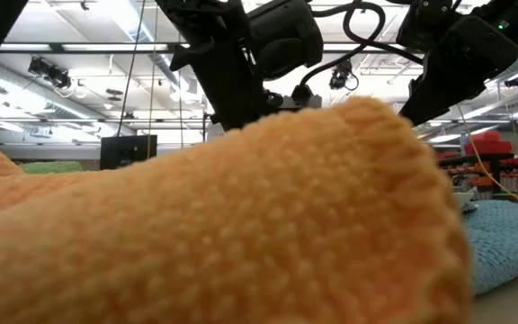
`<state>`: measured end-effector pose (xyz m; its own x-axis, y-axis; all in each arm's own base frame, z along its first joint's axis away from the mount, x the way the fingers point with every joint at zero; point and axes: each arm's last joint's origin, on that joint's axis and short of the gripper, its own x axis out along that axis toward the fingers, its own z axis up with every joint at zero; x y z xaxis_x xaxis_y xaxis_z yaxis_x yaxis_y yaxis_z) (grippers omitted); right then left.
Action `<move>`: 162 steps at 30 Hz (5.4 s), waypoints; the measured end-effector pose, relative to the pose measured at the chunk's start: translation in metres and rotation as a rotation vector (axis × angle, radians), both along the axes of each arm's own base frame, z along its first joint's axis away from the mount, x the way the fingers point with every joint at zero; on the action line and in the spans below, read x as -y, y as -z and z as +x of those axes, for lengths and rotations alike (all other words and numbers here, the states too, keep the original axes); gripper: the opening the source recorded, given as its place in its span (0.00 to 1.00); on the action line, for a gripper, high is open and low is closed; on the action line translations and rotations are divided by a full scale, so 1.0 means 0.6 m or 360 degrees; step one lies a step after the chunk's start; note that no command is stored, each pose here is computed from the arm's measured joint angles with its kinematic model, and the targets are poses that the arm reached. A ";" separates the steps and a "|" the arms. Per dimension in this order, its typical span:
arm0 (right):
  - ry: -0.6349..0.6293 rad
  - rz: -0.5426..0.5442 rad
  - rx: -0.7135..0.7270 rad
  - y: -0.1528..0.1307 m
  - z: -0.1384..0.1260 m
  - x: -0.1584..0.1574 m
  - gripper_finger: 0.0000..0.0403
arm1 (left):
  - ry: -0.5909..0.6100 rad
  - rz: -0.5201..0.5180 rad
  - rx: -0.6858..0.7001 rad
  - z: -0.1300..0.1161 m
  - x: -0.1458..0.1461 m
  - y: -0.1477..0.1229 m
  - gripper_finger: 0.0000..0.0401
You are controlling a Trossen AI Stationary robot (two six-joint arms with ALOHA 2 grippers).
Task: Fold microfiber towels
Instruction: Fold the pink towel
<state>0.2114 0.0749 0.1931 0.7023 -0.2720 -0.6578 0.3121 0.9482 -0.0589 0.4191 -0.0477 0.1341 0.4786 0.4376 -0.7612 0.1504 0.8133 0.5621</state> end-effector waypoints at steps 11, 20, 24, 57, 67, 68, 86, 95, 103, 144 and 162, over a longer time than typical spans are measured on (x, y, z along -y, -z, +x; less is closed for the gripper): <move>0.0003 0.0004 0.0001 0.000 0.000 0.000 0.68 | -0.0207 -0.0388 0.0112 0.028 0.005 -0.068 0.05; -0.0007 0.0020 0.0006 0.000 -0.002 -0.005 0.68 | -0.0255 -0.0515 0.0114 0.030 0.011 -0.070 0.08; -0.0013 0.0021 0.0005 0.000 -0.002 -0.006 0.68 | -0.0248 -0.0533 0.0086 0.031 0.013 -0.060 0.05; 0.0186 -0.0035 0.0024 0.036 -0.020 0.008 0.68 | -0.0169 -0.0515 0.0068 0.039 -0.070 -0.070 0.52; 0.0545 0.0368 0.0251 0.094 -0.026 0.077 0.68 | -0.0111 -0.0496 0.0039 0.038 -0.060 -0.070 0.50; 0.0575 0.0420 0.0262 0.098 -0.028 0.083 0.68 | -0.0101 -0.0490 0.0019 0.036 -0.057 -0.069 0.50; 0.0667 0.0741 0.0222 0.134 0.016 0.098 0.68 | -0.0063 -0.0450 -0.0276 0.009 -0.036 -0.059 0.44; 0.0625 0.0748 0.0125 0.142 0.062 0.092 0.67 | -0.0040 -0.0429 -0.0318 0.006 -0.037 -0.059 0.43; 0.0638 0.0742 0.0102 0.142 0.061 0.094 0.51 | -0.0055 -0.0429 -0.0366 0.001 -0.038 -0.058 0.43; -0.0498 -0.0183 -0.0124 0.034 0.068 0.026 0.03 | 0.0610 -0.0707 0.0256 0.053 -0.127 -0.119 0.73; -0.0539 -0.0289 -0.0180 -0.020 0.092 0.020 0.03 | 0.0753 -0.0985 0.0053 0.027 -0.162 -0.105 0.69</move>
